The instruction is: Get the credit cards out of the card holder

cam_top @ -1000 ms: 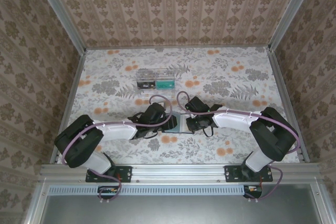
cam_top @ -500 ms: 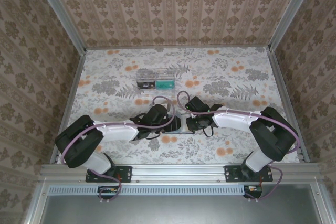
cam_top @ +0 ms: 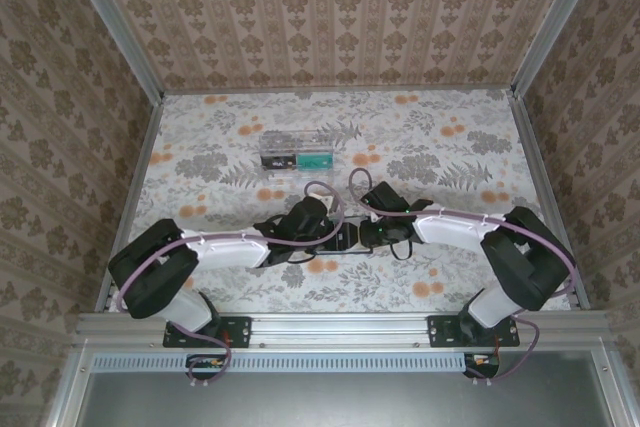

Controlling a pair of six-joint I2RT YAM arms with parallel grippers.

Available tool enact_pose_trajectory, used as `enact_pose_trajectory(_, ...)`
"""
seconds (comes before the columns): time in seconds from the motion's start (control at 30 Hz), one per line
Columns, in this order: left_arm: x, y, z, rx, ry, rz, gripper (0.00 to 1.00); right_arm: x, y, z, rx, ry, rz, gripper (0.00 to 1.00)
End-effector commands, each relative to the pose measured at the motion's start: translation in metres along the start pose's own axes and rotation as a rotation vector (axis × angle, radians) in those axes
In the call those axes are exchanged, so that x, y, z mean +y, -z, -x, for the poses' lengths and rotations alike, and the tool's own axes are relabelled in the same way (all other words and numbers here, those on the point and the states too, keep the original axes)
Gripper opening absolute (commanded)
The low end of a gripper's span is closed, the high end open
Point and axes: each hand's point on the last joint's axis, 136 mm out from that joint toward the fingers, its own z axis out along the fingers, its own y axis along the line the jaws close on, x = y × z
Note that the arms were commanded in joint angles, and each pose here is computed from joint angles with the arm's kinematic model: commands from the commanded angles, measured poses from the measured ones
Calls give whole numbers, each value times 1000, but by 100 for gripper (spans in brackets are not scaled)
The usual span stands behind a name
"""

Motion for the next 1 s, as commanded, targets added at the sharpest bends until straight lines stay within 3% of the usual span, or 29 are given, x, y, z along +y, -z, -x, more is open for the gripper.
enact_pose_trajectory(0.0, -28, -8, 7, -4, -47, -89, 59, -9, 3, -8, 10, -105, 47, 24)
enact_pose_trajectory(0.33, -33, -8, 10, -13, -68, -108, 62, -11, 15, 3, -32, -176, 111, 25)
enact_pose_trajectory(0.57, -49, -27, 7, 22, -64, -179, 53, -11, 17, 7, -42, -222, 150, 25)
enact_pose_trajectory(0.67, -51, -29, 7, 23, -66, -183, 54, -14, 17, 6, -41, -231, 147, 25)
enact_pose_trajectory(0.97, -22, -6, 8, -20, -52, -81, 54, -31, 42, 19, -129, -246, 71, 27)
